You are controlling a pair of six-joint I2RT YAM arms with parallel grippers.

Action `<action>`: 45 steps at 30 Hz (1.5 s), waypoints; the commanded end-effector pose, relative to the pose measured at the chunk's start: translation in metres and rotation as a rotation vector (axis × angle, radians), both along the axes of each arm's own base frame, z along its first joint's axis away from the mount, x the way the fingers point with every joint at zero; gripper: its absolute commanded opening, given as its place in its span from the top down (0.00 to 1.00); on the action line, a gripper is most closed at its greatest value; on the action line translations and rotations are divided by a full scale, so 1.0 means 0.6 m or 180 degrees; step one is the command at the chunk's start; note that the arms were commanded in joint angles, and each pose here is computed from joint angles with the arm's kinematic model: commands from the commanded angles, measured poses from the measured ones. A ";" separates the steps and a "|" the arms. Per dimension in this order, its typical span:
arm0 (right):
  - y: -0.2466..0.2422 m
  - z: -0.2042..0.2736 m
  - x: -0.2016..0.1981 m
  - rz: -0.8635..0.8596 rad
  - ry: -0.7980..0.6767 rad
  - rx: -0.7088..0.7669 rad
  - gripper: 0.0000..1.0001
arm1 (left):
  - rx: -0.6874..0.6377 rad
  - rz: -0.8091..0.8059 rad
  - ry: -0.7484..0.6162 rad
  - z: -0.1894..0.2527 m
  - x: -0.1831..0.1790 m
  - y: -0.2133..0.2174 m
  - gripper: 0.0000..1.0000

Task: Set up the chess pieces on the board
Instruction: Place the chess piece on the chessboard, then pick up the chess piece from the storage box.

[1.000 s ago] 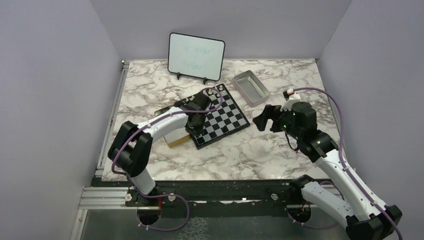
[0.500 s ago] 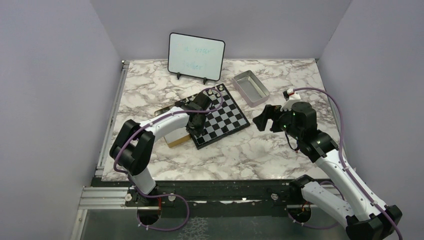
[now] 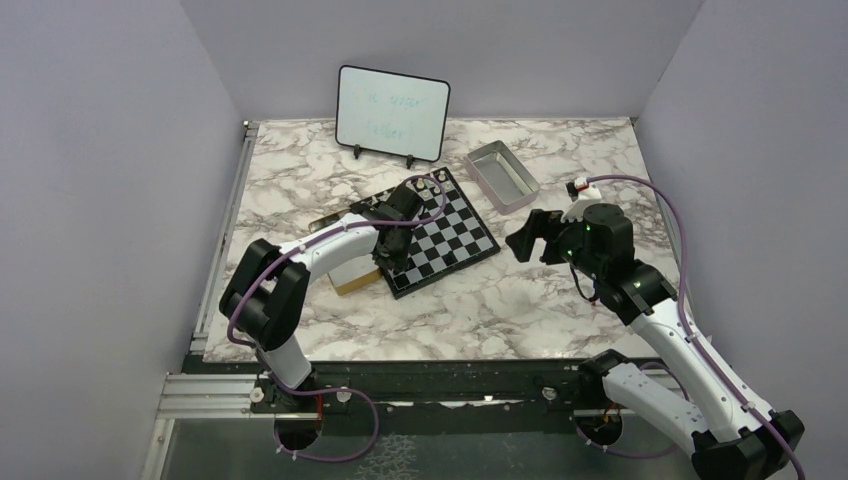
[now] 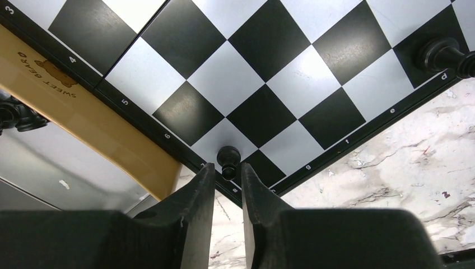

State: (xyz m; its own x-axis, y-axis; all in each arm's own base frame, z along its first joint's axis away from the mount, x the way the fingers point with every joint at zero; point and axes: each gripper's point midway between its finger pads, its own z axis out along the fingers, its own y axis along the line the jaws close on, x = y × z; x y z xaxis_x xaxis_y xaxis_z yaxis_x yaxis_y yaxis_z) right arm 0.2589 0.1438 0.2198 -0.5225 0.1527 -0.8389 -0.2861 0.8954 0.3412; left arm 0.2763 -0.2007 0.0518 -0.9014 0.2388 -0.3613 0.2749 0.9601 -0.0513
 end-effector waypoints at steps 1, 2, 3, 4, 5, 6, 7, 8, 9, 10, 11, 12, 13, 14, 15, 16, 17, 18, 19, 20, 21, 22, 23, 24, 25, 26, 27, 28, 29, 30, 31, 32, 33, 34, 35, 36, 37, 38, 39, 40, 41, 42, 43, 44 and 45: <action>-0.009 0.011 0.002 -0.0059 -0.0078 -0.0022 0.01 | -0.0029 0.0036 -0.0156 0.023 0.016 -0.004 0.73; -0.009 0.012 0.002 -0.0058 -0.0081 -0.0023 0.00 | -0.0037 0.0040 -0.0169 0.028 0.017 -0.004 0.73; -0.009 0.013 0.002 -0.0057 -0.0085 -0.0023 0.01 | -0.0064 0.0043 -0.0197 0.036 0.020 -0.006 0.72; -0.009 0.013 0.003 -0.0057 -0.0089 -0.0022 0.00 | -0.0087 0.0039 -0.0221 0.043 0.022 -0.008 0.71; -0.008 0.014 0.003 -0.0054 -0.0093 -0.0018 0.00 | -0.0118 0.0041 -0.0261 0.052 0.025 -0.011 0.71; -0.007 0.015 0.003 -0.0040 -0.0095 -0.0011 0.01 | -0.0146 0.0045 -0.0298 0.061 0.028 -0.014 0.71; -0.005 0.015 0.003 -0.0021 -0.0089 -0.0008 0.00 | -0.0172 0.0053 -0.0331 0.069 0.031 -0.015 0.71; -0.004 0.015 0.003 -0.0008 -0.0087 -0.0004 0.01 | -0.0198 0.0056 -0.0368 0.078 0.034 -0.017 0.71; -0.003 0.016 0.003 -0.0003 -0.0085 0.0000 0.00 | -0.0225 0.0054 -0.0407 0.087 0.037 -0.020 0.71; -0.003 0.015 0.003 -0.0002 -0.0079 -0.0001 0.01 | -0.0240 0.0067 -0.0455 0.096 0.042 -0.020 0.71; -0.003 0.014 0.004 -0.0002 -0.0078 -0.0003 0.00 | -0.0233 0.0081 -0.0507 0.104 0.046 -0.019 0.71; -0.003 0.015 0.004 -0.0006 -0.0082 -0.0003 0.00 | -0.0213 0.0096 -0.0564 0.113 0.051 -0.016 0.72; -0.003 0.015 0.005 -0.0006 -0.0084 -0.0004 0.00 | -0.0179 0.0115 -0.0618 0.120 0.057 -0.012 0.72; -0.003 0.015 0.005 -0.0004 -0.0083 -0.0004 0.00 | -0.0139 0.0135 -0.0663 0.125 0.063 -0.006 0.73; -0.002 0.014 0.005 0.0006 -0.0084 -0.0004 0.00 | -0.0096 0.0171 -0.0687 0.129 0.068 0.002 0.75; -0.001 0.016 0.005 0.0019 -0.0094 0.0002 0.00 | -0.0077 0.0209 -0.0713 0.133 0.074 0.010 0.76; 0.000 0.017 0.005 0.0030 -0.0097 0.0008 0.00 | -0.0063 0.0247 -0.0721 0.134 0.079 0.018 0.77; 0.001 0.017 0.005 0.0033 -0.0096 0.0009 0.00 | -0.0063 0.0283 -0.0727 0.135 0.083 0.026 0.77; 0.001 0.016 0.005 0.0034 -0.0094 0.0008 0.00 | -0.0062 0.0317 -0.0720 0.134 0.087 0.034 0.77; 0.001 0.016 0.005 0.0031 -0.0089 0.0005 0.00 | -0.0056 0.0349 -0.0716 0.134 0.091 0.042 0.77; 0.001 0.016 0.006 0.0033 -0.0090 0.0006 0.00 | -0.0048 0.0388 -0.0717 0.134 0.096 0.052 0.77; 0.001 0.015 0.005 0.0034 -0.0083 0.0003 0.00 | -0.0036 0.0431 -0.0715 0.133 0.100 0.063 0.77; 0.001 0.015 0.006 0.0035 -0.0085 0.0000 0.00 | -0.0034 0.0482 -0.0720 0.134 0.105 0.074 0.77; 0.001 0.015 0.006 0.0033 -0.0084 -0.0002 0.00 | -0.0033 0.0531 -0.0722 0.134 0.109 0.086 0.77; 0.001 0.015 0.006 0.0032 -0.0087 -0.0003 0.00 | -0.0041 0.0575 -0.0722 0.135 0.113 0.097 0.77; 0.000 0.015 0.006 0.0028 -0.0087 -0.0005 0.00 | -0.0040 0.0633 -0.0743 0.136 0.118 0.110 0.77; 0.000 0.014 0.006 0.0027 -0.0085 -0.0005 0.00 | -0.0036 0.0691 -0.0767 0.137 0.123 0.123 0.77; 0.001 0.015 0.006 0.0027 -0.0088 0.0001 0.00 | -0.0034 0.0751 -0.0793 0.138 0.129 0.136 0.77; 0.001 0.015 0.005 0.0027 -0.0086 0.0005 0.00 | -0.0025 0.0821 -0.0815 0.138 0.134 0.148 0.77; 0.001 0.013 0.005 0.0030 -0.0079 0.0008 0.00 | -0.0021 0.0885 -0.0847 0.136 0.141 0.159 0.77; 0.001 0.011 0.005 0.0030 -0.0075 0.0013 0.00 | -0.0025 0.0949 -0.0869 0.133 0.148 0.169 0.77; 0.002 0.011 0.005 0.0031 -0.0076 0.0019 0.00 | -0.0041 0.1006 -0.0872 0.129 0.153 0.175 0.77; 0.002 0.011 0.005 0.0032 -0.0070 0.0023 0.00 | -0.0052 0.1055 -0.0870 0.123 0.159 0.181 0.77; 0.002 0.012 0.004 0.0036 -0.0076 0.0030 0.00 | -0.0065 0.1097 -0.0872 0.118 0.164 0.185 0.77; 0.003 0.013 0.004 0.0040 -0.0075 0.0032 0.00 | -0.0091 0.1142 -0.0866 0.113 0.168 0.188 0.77; 0.003 0.015 0.004 0.0043 -0.0079 0.0030 0.00 | -0.0123 0.1176 -0.0841 0.108 0.171 0.190 0.77; 0.002 0.015 0.003 0.0041 -0.0078 0.0024 0.00 | -0.0157 0.1194 -0.0822 0.104 0.174 0.190 0.77; 0.002 0.017 0.003 0.0040 -0.0085 0.0022 0.00 | -0.0187 0.1214 -0.0798 0.101 0.177 0.191 0.77; 0.001 0.019 0.003 0.0038 -0.0096 0.0017 0.00 | -0.0207 0.1233 -0.0788 0.098 0.181 0.191 0.77; 0.000 0.020 0.003 0.0036 -0.0096 0.0016 0.00 | -0.0219 0.1245 -0.0780 0.094 0.184 0.191 0.77; 0.000 0.021 0.002 0.0033 -0.0098 0.0014 0.00 | -0.0222 0.1261 -0.0762 0.090 0.187 0.192 0.77; -0.001 0.021 0.002 0.0028 -0.0102 0.0014 0.00 | -0.0225 0.1278 -0.0740 0.086 0.190 0.194 0.77; -0.001 0.021 0.002 0.0027 -0.0105 0.0015 0.00 | -0.0234 0.1296 -0.0713 0.081 0.192 0.195 0.77; -0.001 0.021 0.001 0.0027 -0.0108 0.0017 0.00 | -0.0241 0.1314 -0.0699 0.077 0.193 0.196 0.77; -0.001 0.022 0.001 0.0029 -0.0115 0.0024 0.00 | -0.0244 0.1324 -0.0691 0.072 0.196 0.197 0.77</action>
